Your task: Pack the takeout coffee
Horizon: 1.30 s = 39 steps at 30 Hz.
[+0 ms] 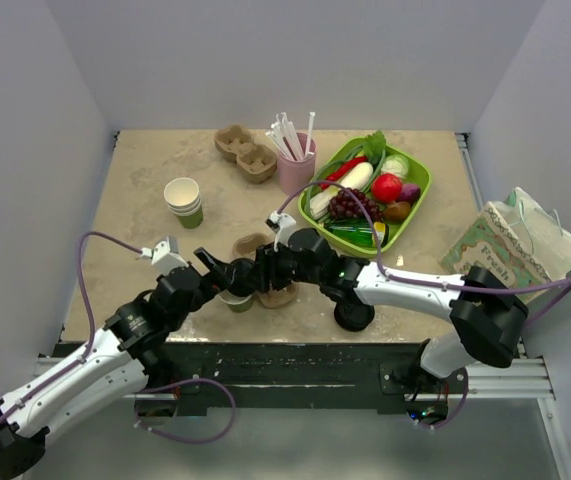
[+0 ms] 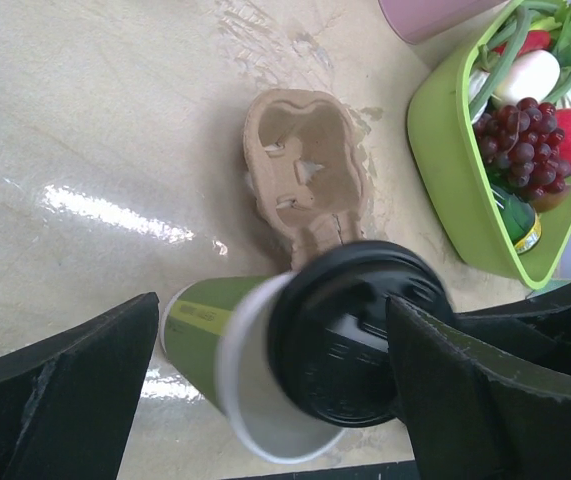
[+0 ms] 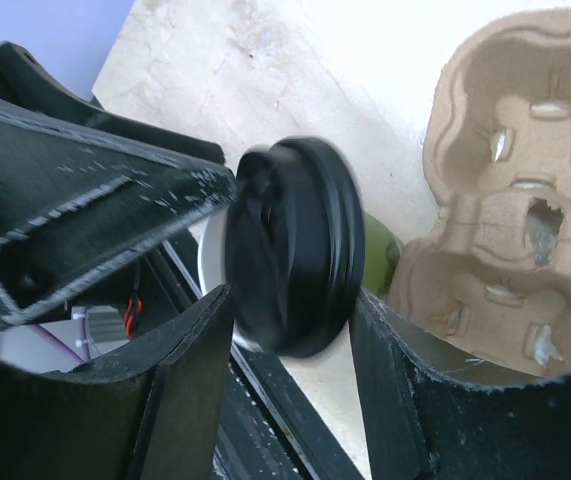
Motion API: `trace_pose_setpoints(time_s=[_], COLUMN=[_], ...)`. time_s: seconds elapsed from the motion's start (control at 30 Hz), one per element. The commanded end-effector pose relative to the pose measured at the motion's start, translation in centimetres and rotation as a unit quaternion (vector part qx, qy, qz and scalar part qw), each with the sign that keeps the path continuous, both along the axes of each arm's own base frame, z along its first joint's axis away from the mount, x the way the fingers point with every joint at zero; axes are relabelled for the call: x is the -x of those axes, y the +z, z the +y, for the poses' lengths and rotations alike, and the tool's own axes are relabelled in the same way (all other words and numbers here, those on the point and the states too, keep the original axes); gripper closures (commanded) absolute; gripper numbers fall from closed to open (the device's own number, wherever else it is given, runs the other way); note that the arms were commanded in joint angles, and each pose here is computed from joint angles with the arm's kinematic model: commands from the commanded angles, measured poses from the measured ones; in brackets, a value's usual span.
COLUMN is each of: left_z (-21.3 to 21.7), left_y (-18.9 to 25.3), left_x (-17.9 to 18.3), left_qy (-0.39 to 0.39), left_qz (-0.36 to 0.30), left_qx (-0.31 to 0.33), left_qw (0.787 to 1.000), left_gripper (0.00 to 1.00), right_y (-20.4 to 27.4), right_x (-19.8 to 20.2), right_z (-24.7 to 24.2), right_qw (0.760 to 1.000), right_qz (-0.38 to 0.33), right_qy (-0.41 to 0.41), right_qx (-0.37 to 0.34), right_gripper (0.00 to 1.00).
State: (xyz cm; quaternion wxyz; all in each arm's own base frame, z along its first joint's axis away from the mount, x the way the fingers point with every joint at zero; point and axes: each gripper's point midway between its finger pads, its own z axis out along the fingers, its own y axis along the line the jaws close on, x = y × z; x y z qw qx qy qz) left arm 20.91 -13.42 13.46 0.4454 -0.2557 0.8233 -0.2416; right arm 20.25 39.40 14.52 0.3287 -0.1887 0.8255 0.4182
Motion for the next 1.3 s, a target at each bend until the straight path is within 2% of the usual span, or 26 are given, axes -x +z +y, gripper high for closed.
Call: trace_pose_setpoints(time_s=[0.0, 0.5, 0.7, 1.1, 1.27], left_z=[-0.6, 0.3, -1.4, -1.2, -1.1], left_y=[0.6, -0.9, -0.8, -1.9, -1.9], left_x=[-0.3, 1.2, 1.3, 1.5, 1.6], left_qy=[-0.014, -0.015, -0.061, -0.056, -0.053], left_qz=[-0.012, 0.007, -0.007, 0.01, 0.007], left_qx=[0.011, 0.014, 0.026, 0.02, 0.026], left_qw=[1.0, 1.0, 0.998, 0.998, 0.998], left_gripper=[0.0, 0.0, 0.0, 0.0, 0.0], right_y=[4.7, 2.6, 2.3, 0.0, 0.7], right_x=[-0.9, -1.7, -1.4, -0.3, 0.6], right_z=[0.5, 0.6, 0.5, 1.6, 2.1], right_qw=[0.998, 0.999, 0.999, 0.995, 0.994], right_qz=[-0.044, -0.029, -0.044, -0.039, -0.043], right_qy=[0.0, -0.018, 0.009, 0.075, 0.101], right_qx=[-0.038, -0.003, 0.014, 0.047, 0.029], right_gripper=[0.46, 0.51, 0.51, 0.5, 0.47])
